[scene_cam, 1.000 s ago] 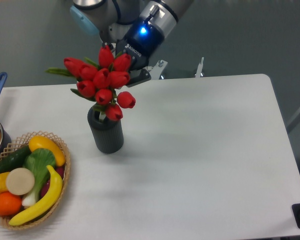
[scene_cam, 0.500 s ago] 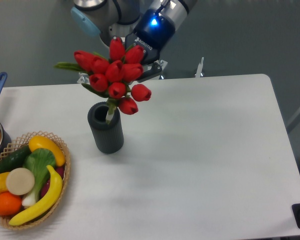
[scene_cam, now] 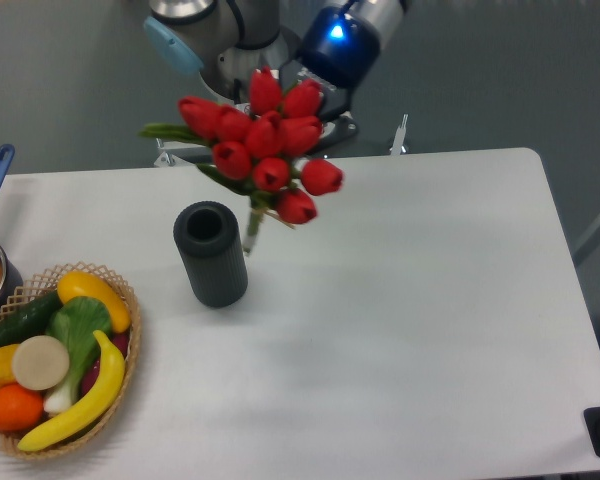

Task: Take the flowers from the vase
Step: 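Carry the tulip bunch away from the vase over the open table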

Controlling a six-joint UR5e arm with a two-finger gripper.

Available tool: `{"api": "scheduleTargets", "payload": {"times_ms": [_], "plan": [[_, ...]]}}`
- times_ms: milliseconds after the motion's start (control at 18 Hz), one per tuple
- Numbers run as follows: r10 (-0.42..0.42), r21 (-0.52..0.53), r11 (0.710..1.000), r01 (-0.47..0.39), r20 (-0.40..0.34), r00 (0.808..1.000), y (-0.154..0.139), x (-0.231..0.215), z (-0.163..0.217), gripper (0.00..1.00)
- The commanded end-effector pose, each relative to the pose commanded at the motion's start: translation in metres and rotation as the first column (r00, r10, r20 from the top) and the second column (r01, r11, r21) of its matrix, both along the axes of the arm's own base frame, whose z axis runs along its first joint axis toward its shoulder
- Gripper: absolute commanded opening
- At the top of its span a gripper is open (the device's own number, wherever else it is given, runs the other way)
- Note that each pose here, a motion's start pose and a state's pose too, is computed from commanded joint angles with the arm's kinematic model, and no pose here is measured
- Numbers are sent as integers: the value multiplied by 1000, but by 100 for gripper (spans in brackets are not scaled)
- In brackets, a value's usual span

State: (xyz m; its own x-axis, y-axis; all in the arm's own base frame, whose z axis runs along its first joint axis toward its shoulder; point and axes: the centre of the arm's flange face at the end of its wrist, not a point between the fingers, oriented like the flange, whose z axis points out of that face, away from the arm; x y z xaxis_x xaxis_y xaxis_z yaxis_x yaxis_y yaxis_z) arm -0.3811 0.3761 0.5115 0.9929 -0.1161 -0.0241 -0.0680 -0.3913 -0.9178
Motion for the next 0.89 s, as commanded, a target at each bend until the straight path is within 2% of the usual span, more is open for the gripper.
{"api": "scheduleTargets", "payload": {"times_ms": [167, 278, 444, 611, 667, 778, 889], "plan": [[65, -117, 991, -71, -52, 997, 3, -29, -12, 2], [110, -223, 966, -128, -93, 990, -1, -45, -31, 2], [150, -362, 914, -185, -124, 981, -3, -61, -63, 2], [165, -421, 885, -199, -117, 979, -5, -67, -85, 2], [172, -453, 868, -203, -109, 979, -7, -68, -97, 2], [190, -533, 814, -230, -130, 973, -11, -78, -118, 2], [182, -580, 777, -245, -166, 969, -3, -83, -123, 1]]}}
